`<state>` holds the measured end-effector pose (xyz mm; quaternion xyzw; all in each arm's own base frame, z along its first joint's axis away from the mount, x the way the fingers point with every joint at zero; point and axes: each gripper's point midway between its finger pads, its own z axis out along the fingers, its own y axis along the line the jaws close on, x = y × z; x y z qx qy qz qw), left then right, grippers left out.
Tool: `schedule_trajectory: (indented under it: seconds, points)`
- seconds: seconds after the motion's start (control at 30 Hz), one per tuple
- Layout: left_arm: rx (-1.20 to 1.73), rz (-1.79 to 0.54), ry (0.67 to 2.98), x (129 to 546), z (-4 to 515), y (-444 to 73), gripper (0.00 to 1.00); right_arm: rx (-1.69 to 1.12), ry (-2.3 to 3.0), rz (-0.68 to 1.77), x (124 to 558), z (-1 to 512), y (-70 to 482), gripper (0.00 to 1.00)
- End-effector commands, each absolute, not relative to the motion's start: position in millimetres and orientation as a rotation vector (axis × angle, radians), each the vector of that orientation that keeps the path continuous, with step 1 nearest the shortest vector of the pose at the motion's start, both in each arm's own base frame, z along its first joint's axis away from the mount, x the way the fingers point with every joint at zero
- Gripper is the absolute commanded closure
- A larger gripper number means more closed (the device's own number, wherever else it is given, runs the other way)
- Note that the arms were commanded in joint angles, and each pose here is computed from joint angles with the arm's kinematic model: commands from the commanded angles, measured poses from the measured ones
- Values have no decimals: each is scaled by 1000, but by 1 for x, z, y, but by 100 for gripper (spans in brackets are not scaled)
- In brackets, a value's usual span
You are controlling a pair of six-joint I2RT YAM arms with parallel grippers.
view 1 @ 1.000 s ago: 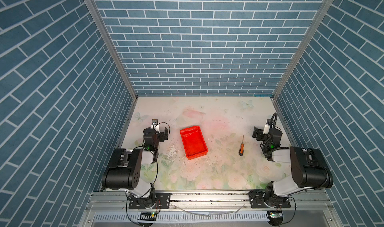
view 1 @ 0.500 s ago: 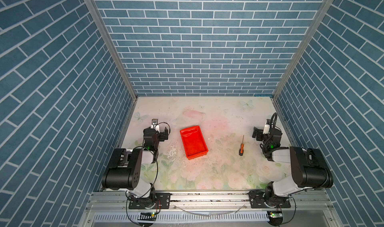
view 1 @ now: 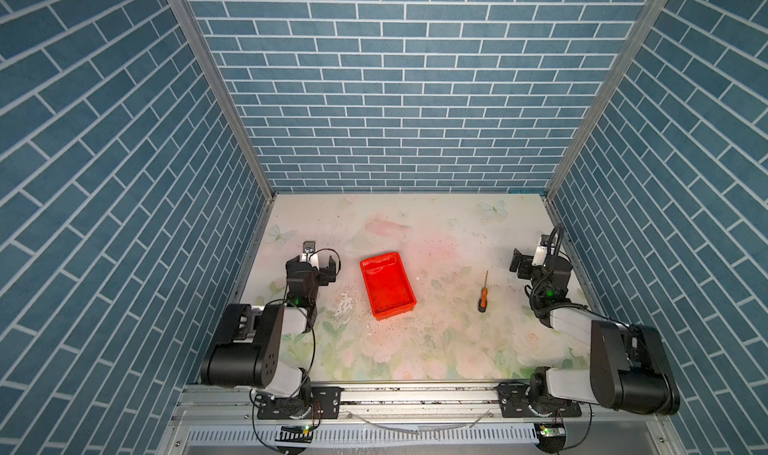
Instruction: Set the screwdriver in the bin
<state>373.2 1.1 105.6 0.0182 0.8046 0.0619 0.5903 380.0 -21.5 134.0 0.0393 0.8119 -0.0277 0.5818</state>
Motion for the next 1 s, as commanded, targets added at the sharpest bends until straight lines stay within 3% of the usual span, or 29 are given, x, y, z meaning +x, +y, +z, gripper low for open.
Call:
schedule_trajectory:
  seconds: [0.0,0.2,0.53,0.83,0.97]
  points:
    - [60,195,1773,361,148,-5,0,123,1922,-76,377,149,-21,1]
    - [185,79,1766,344,199,-45,0,116,1950,-1,365,179,3,1]
    - [483,-223,1716,318,232,-175,0,45,1996,309,325,206,60,1]
    - [952,-557,1587,266,216,-322,0,110,2212,342,304,171,84,1]
    - [1141,-618,1554,243,199,-358,0,174,2352,303,300,140,83,1]
